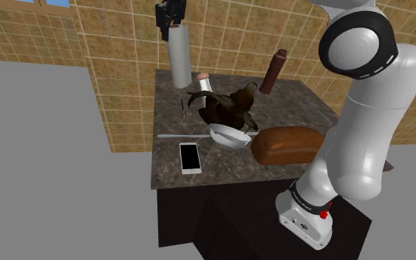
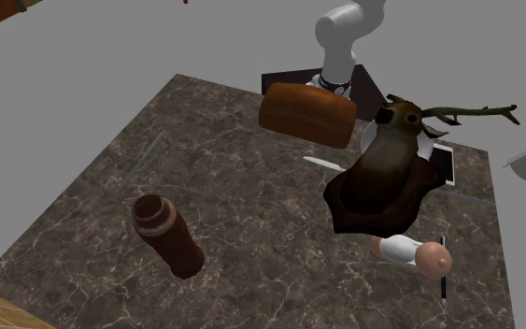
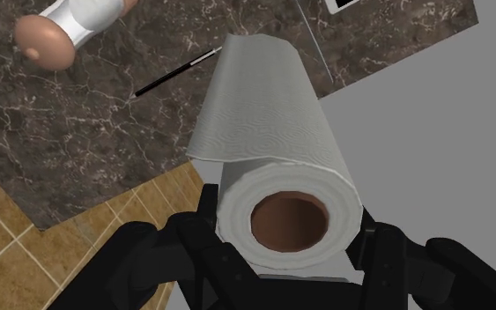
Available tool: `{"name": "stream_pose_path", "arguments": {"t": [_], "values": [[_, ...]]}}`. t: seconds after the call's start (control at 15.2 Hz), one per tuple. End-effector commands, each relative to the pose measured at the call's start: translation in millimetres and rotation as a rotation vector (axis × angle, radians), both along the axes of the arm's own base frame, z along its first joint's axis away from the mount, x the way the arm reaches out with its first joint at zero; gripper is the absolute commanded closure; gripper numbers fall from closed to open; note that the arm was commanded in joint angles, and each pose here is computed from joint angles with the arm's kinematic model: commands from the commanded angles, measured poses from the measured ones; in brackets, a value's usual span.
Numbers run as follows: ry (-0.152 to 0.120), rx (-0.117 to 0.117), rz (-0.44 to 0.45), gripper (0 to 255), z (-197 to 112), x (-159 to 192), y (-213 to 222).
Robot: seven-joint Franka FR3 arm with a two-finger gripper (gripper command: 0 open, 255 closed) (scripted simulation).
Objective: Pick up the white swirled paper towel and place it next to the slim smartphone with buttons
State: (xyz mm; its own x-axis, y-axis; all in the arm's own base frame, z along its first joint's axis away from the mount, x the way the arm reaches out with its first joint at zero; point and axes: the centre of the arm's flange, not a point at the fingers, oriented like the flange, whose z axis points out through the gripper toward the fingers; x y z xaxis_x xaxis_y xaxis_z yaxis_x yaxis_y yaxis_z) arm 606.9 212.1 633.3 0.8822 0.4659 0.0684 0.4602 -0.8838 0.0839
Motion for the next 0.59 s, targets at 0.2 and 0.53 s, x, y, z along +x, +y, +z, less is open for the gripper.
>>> {"name": "stream_pose_path", "arguments": {"t": [0.2, 0.53], "values": [[-0.001, 0.0, 0.0, 255, -27, -1, 0], [-0.001, 0.0, 0.0, 255, -53, -1, 0]]}}
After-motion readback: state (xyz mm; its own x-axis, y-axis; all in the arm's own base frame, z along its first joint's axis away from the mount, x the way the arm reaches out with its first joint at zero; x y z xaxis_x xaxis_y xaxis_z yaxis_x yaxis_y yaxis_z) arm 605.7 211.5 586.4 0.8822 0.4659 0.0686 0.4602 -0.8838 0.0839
